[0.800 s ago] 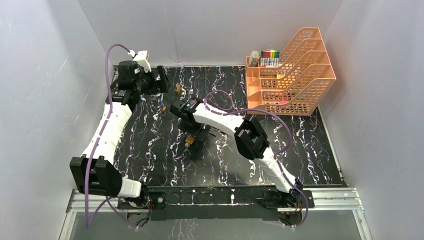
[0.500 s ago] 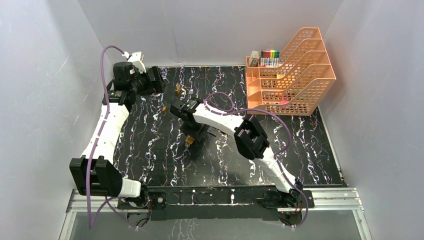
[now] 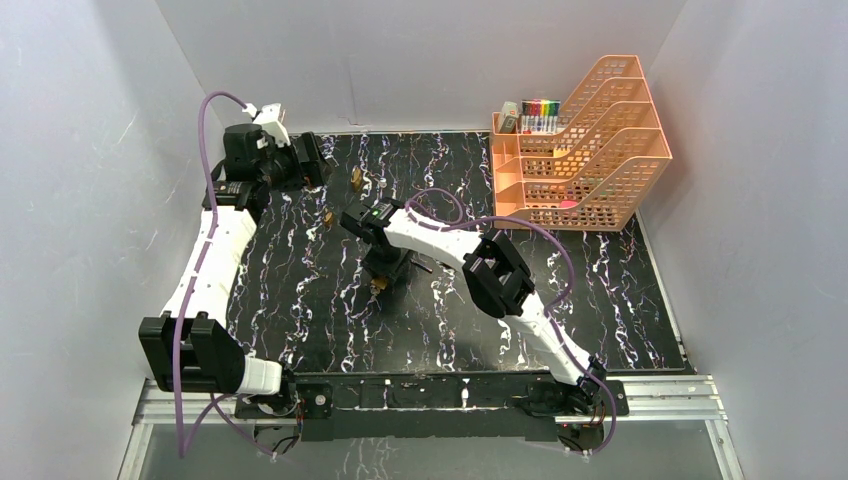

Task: Lock with the key
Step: Pick up the lock from the center of the board.

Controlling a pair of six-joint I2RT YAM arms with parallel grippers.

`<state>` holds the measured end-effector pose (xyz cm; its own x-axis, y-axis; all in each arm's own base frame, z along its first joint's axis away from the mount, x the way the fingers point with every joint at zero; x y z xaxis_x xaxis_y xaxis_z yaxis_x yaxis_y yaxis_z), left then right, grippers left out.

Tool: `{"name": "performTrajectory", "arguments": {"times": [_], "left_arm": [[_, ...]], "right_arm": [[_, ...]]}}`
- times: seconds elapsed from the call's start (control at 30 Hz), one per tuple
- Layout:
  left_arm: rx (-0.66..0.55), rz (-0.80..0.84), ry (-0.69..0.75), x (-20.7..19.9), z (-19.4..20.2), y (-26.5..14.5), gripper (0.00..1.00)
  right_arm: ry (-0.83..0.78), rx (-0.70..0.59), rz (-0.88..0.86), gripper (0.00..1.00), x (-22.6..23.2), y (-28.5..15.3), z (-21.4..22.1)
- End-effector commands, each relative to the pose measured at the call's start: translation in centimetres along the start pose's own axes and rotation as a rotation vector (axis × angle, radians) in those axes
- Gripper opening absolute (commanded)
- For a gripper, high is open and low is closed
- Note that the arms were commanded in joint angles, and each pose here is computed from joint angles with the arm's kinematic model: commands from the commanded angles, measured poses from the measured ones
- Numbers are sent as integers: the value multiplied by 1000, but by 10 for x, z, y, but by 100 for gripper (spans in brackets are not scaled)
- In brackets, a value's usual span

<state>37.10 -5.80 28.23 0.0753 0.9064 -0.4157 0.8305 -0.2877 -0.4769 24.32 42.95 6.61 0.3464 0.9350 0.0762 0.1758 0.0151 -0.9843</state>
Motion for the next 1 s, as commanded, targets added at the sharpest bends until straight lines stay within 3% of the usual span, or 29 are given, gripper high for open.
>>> {"name": "performTrajectory", "arguments": {"times": [0.0, 0.23, 0.37, 0.5, 0.67, 0.83, 0.97], "left_arm": [[-33, 26, 0, -3, -6, -12, 98], [-31, 24, -7, 1, -6, -12, 98], [-27, 50, -5, -1, -6, -14, 98], [-33, 156, 44, -16, -6, -21, 98], [-3, 476, 129, -57, 1, -42, 98], [63, 1051, 252, -108, 23, -96, 98], [59, 1277, 412, -127, 47, -141, 98]], "right_arm": [[-7, 17, 19, 39, 1, 17, 4], [-118, -3, -10, 0, -4, 10, 0], [-428, -131, -203, 0, 3, -20, -13], [-791, -384, -698, 0, 8, -92, -19], [-1116, -471, -1224, 0, -34, -178, -33], [-1274, -389, -1661, 0, -89, -237, -33], [-1386, -273, -1889, 0, -119, -260, -21]]}}
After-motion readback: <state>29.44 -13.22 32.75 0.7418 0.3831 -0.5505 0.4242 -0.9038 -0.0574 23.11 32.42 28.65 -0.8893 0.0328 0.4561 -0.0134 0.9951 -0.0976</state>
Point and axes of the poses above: each gripper's point midway between its finger pads, its own y axis out along the fingers, its own x axis along the line the jaws close on, z = x × y, the point moved 4 cm from there along -y, back along the fingers, and after that the axes turned 8 degrees about -y, right-handed, at the moved point
